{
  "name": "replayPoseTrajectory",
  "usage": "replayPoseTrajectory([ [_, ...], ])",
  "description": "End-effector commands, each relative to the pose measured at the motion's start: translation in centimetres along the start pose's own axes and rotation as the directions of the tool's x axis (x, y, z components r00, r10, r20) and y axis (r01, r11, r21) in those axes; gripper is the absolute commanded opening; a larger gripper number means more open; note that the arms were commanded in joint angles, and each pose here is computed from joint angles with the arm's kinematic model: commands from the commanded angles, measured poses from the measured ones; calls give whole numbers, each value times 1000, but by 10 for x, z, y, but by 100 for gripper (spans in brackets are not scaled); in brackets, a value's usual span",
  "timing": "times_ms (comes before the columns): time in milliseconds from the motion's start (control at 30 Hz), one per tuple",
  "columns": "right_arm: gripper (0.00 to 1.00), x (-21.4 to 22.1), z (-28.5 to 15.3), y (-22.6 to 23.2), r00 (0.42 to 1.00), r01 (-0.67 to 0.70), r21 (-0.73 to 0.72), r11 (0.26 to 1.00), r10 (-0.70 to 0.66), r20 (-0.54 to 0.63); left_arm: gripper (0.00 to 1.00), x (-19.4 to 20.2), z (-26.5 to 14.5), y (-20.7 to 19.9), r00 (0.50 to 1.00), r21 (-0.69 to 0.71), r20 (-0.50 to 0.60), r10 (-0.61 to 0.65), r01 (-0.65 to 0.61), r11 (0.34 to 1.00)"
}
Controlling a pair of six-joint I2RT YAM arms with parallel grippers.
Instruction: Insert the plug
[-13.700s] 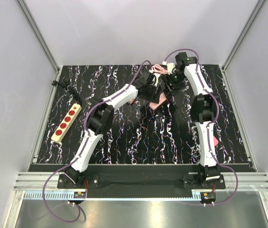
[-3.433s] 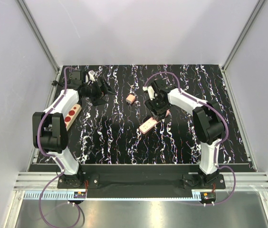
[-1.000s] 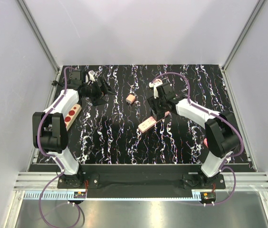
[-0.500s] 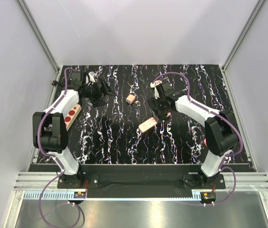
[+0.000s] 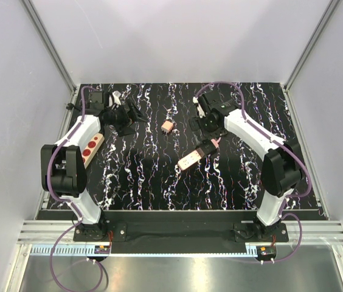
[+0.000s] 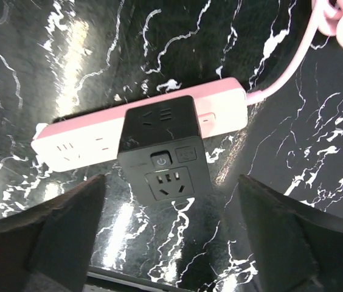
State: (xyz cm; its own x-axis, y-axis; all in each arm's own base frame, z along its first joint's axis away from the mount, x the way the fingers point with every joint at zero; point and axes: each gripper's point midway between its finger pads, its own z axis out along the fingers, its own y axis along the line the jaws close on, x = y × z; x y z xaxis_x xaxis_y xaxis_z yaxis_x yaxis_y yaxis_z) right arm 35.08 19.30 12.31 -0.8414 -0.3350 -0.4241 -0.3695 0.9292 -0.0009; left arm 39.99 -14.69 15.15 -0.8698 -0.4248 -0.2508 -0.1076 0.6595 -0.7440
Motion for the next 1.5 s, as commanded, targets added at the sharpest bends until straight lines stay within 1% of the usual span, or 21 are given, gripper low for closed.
replayPoseTrajectory([
  [0,87,-4,-6,23,1000,-2,-63,998,2,-7,99,-18,-20,-13,995,10,93,48,-49,999],
  [33,78,-3,-3,31,1000,11,-74,997,-12,-12,99,-20,-21,-11,994,5,101,45,-46,999],
  [67,75,-1,-3,51,999,32,-115,993,-34,-15,99,-22,-23,-11,993,3,110,46,-47,999],
  [133,64,3,2,69,997,64,-133,989,-68,-26,99,-24,-24,-8,992,-8,118,41,-41,999],
  [167,56,8,8,77,996,71,-140,988,-78,-45,99,-23,-25,-7,992,-11,119,40,-39,999],
  [267,39,25,22,101,990,91,-191,977,-109,-85,99,-24,-23,-3,993,-18,117,35,-33,999],
  [300,37,27,28,105,991,88,-207,974,-108,-85,99,-24,-23,-4,993,-18,117,35,-33,999],
  [400,38,45,47,97,984,92,-169,981,-115,-134,99,-23,-21,0,993,-27,111,31,-28,999],
  [567,37,59,62,55,978,81,-62,995,-91,-186,99,-26,-20,4,992,-52,116,52,-46,998],
  [700,37,51,60,22,986,41,-8,999,-42,-162,99,-30,-23,12,987,-126,135,89,-72,989],
  [833,41,35,43,19,995,30,-47,998,-35,-98,99,-30,-22,7,975,-193,145,170,-140,971],
  [867,43,31,38,22,996,32,-61,998,-37,-84,99,-27,-22,8,973,-214,134,187,-156,964],
  [933,47,29,24,37,998,19,-155,988,-28,-60,99,-24,-20,3,968,-235,126,217,-183,955],
  [1033,58,41,7,47,998,-7,-225,974,-5,-55,99,-17,-18,-6,959,-242,114,258,-225,944],
  [1067,63,44,3,46,998,-32,-217,976,21,-54,99,-16,-18,-8,957,-244,108,269,-237,940],
  [1133,65,57,-5,36,998,-59,-174,983,51,-46,99,-12,-18,-17,949,-243,102,298,-267,933],
  [1233,72,63,-12,14,991,-132,-89,987,133,-5,99,-6,-17,-30,933,-226,93,348,-320,920],
  [1367,82,55,-23,-12,969,-237,-28,971,239,59,97,-4,-4,-35,905,-268,77,420,-387,882],
  [1400,87,50,-27,-13,964,-251,-33,967,253,86,95,-4,5,-29,901,-299,59,429,-394,869],
  [1433,99,49,-31,-15,957,-265,-38,963,268,112,93,-2,11,-36,890,-297,48,453,-421,857],
  [1467,100,45,-32,-21,942,-305,-35,952,307,135,92,-2,15,-36,880,-302,31,474,-444,844],
])
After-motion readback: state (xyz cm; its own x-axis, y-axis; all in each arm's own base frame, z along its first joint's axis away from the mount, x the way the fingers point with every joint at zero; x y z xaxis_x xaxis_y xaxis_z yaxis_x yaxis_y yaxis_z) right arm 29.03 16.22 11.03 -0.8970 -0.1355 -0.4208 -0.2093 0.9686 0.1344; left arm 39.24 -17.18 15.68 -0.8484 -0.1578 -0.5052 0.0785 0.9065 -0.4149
